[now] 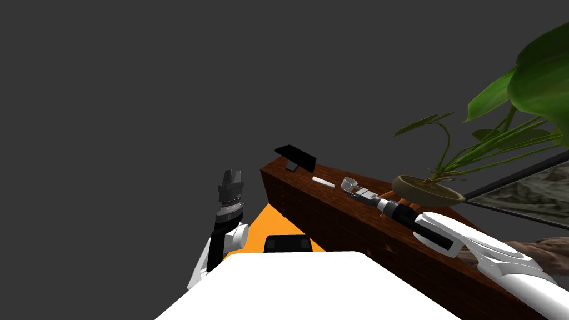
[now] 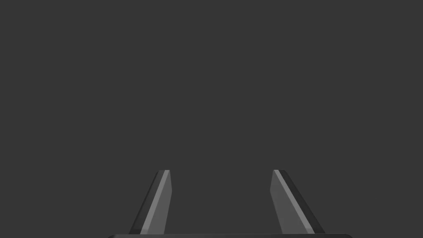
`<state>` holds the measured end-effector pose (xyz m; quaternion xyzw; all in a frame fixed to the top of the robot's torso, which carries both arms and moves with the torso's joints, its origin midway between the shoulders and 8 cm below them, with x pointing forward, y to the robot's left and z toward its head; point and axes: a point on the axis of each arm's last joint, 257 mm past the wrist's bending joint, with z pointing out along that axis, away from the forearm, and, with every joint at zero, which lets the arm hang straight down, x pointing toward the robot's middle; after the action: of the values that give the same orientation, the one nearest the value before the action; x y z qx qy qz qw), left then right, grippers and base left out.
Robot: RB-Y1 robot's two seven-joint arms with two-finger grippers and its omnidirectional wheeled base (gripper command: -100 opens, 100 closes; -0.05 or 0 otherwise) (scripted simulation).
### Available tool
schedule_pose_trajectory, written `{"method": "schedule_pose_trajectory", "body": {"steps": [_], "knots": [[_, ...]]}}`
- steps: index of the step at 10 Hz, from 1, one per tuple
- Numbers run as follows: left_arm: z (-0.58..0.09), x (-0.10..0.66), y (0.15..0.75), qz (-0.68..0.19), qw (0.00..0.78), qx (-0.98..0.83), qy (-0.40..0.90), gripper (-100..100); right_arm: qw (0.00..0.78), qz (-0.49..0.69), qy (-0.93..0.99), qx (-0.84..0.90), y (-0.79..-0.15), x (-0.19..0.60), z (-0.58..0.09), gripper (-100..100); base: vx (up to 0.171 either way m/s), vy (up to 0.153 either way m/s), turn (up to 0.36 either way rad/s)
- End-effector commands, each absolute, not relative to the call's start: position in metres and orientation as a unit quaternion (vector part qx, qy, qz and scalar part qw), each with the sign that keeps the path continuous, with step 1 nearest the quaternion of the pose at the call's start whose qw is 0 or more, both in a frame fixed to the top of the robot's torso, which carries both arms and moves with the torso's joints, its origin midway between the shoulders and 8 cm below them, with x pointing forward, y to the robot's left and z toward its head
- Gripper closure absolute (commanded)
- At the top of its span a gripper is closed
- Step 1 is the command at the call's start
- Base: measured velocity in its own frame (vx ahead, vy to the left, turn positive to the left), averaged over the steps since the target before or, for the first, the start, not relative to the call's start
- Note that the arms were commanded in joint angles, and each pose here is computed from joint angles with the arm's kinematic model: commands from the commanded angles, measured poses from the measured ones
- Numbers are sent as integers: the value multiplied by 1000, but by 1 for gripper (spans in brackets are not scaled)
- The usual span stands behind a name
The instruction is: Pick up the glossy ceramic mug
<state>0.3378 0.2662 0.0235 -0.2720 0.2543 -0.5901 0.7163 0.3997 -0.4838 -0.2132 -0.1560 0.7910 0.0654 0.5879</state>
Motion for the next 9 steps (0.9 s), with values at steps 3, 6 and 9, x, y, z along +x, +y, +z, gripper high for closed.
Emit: {"method": "schedule_pose_trajectory", "body": {"steps": [3,6,9], "knots": [[23,338,266,-590,716,-272,254,0,550,8,809,-207,-518,394,-217,-100,4,1,120],[23,338,266,-590,716,-272,254,0,519,-30,820,-241,-544,390,-219,-100,9,-5,129],[23,338,266,-590,716,-272,254,0,477,-75,830,-280,-577,381,-222,-100,10,-5,113]]}}
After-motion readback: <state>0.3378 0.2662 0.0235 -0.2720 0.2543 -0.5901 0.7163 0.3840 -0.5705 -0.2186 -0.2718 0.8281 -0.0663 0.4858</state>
